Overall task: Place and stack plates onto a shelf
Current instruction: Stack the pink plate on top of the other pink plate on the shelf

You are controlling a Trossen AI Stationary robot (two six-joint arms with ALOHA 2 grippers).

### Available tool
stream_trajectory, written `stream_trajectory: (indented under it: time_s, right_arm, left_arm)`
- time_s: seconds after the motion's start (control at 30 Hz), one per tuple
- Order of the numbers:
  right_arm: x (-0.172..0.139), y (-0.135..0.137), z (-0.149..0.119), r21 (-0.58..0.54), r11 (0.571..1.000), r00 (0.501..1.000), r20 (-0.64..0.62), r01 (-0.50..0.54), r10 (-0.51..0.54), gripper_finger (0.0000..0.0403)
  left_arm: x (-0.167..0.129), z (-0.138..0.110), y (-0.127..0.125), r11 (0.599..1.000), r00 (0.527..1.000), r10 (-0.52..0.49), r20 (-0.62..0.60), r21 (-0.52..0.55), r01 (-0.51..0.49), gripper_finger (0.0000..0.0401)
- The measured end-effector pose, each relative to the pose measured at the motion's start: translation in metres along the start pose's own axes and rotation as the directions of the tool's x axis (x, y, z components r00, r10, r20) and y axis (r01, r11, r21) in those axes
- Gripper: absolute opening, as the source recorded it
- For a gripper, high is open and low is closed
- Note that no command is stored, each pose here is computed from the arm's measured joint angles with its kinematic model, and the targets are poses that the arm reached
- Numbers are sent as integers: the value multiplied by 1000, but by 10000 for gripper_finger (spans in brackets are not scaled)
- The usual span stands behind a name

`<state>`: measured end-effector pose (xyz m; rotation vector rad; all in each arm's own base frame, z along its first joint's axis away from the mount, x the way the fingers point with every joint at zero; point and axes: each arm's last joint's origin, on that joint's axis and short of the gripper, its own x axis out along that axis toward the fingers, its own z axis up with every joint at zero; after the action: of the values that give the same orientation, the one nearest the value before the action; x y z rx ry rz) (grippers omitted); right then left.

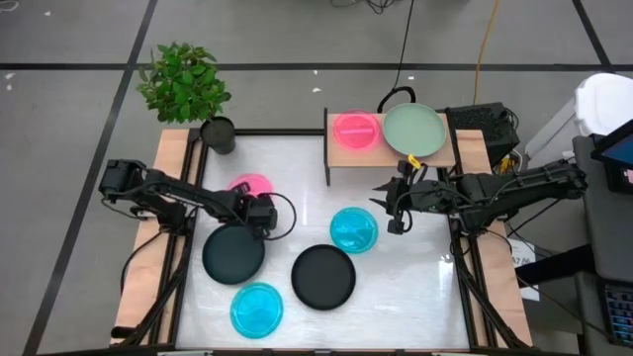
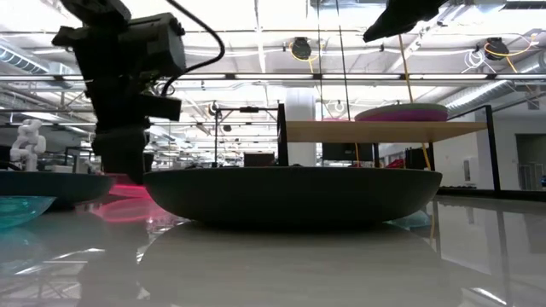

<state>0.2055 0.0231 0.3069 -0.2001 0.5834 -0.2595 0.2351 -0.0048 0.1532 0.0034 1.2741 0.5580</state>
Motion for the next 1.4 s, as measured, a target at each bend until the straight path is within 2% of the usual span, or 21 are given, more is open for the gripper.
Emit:
stream_trajectory:
  time_s: [0.37,0.5,0.73,0.93,1.13,1.3,1.4]
  right_arm:
    - [0,0,0,0,1000,1000,-1,0,0,112]
    - [0,0,0,-1,1000,1000,-2,0,0,112]
    - [0,0,-2,-8,1000,1000,-16,0,0,112]
    - [0,0,-2,-13,1000,1000,-18,-1,0,112]
    - [0,0,-2,-13,1000,1000,-19,0,0,112]
    - [0,0,-5,-27,1000,999,-48,-2,1,112]
    - [-1,0,-10,-42,999,996,-90,-4,0,112]
  left_arm:
    - [-26,21,1,981,999,34,27,192,-39,3]
    - [-38,27,-1,955,999,39,35,291,-48,3]
    - [-64,41,-6,894,990,75,118,432,-119,3]
    - [-105,54,-14,793,983,28,181,595,-132,3]
    - [-143,69,-15,704,962,-15,273,686,-184,3]
    - [-167,82,-10,603,938,-43,345,757,-250,3]
    - [-176,87,-8,529,924,-58,378,796,-293,3]
